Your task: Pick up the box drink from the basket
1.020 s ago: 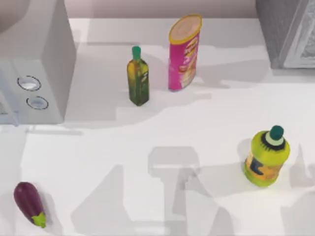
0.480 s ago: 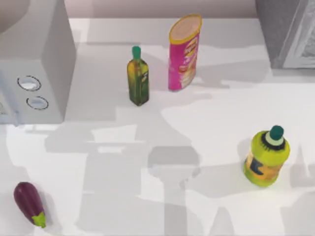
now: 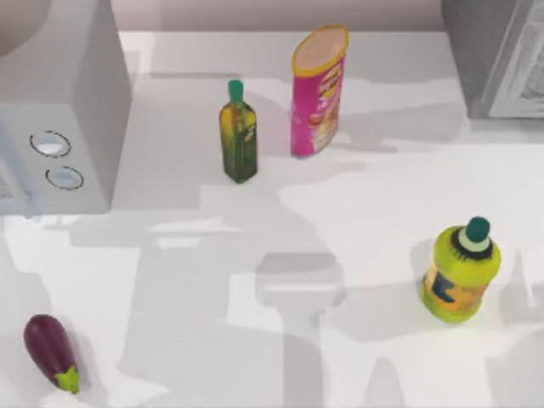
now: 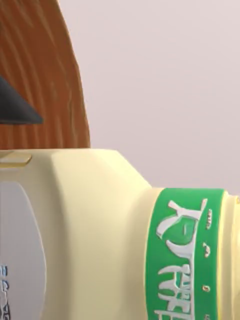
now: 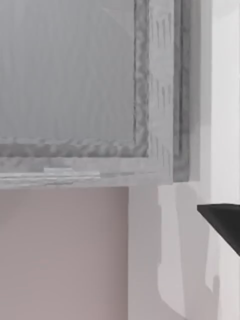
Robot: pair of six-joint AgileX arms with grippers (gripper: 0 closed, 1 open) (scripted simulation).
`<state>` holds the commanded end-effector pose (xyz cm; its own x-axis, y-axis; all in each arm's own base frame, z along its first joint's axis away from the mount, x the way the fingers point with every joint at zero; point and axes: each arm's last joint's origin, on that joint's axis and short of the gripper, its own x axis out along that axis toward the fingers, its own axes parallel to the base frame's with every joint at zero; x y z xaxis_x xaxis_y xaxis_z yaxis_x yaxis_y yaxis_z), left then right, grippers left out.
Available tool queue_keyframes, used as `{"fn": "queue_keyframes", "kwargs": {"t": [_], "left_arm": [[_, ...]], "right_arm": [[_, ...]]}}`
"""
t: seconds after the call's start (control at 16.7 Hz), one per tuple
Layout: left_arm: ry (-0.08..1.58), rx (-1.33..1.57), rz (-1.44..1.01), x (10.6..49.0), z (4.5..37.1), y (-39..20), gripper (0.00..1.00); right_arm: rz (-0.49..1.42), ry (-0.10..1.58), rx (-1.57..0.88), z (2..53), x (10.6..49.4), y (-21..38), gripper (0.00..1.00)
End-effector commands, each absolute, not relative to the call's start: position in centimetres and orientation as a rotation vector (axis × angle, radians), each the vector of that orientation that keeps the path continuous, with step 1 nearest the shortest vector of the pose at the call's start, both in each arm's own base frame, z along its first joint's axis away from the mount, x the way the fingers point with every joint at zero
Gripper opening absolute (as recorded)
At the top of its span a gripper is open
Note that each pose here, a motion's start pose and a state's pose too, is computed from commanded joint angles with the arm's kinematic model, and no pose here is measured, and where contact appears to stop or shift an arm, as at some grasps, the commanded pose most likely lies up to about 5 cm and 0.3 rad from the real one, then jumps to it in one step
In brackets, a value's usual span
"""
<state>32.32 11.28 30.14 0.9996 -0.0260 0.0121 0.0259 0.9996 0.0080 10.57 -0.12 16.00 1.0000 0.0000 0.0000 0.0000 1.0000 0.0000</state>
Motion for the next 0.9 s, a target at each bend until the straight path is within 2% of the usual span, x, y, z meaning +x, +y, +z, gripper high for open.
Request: {"fn": "queue_keyframes", "kwargs": {"t": [0.66, 0.9], "left_arm": [[0.008, -0.003, -0.025, 37.1, 29.5, 11.4, 1.00], [0.008, -0.003, -0.025, 37.5, 29.4, 11.4, 1.00]], "right_arm": [[0.000, 0.000, 0.000, 16.0, 10.6, -0.1, 1.00], [0.000, 0.000, 0.000, 16.0, 10.6, -0.1, 1.00]]}}
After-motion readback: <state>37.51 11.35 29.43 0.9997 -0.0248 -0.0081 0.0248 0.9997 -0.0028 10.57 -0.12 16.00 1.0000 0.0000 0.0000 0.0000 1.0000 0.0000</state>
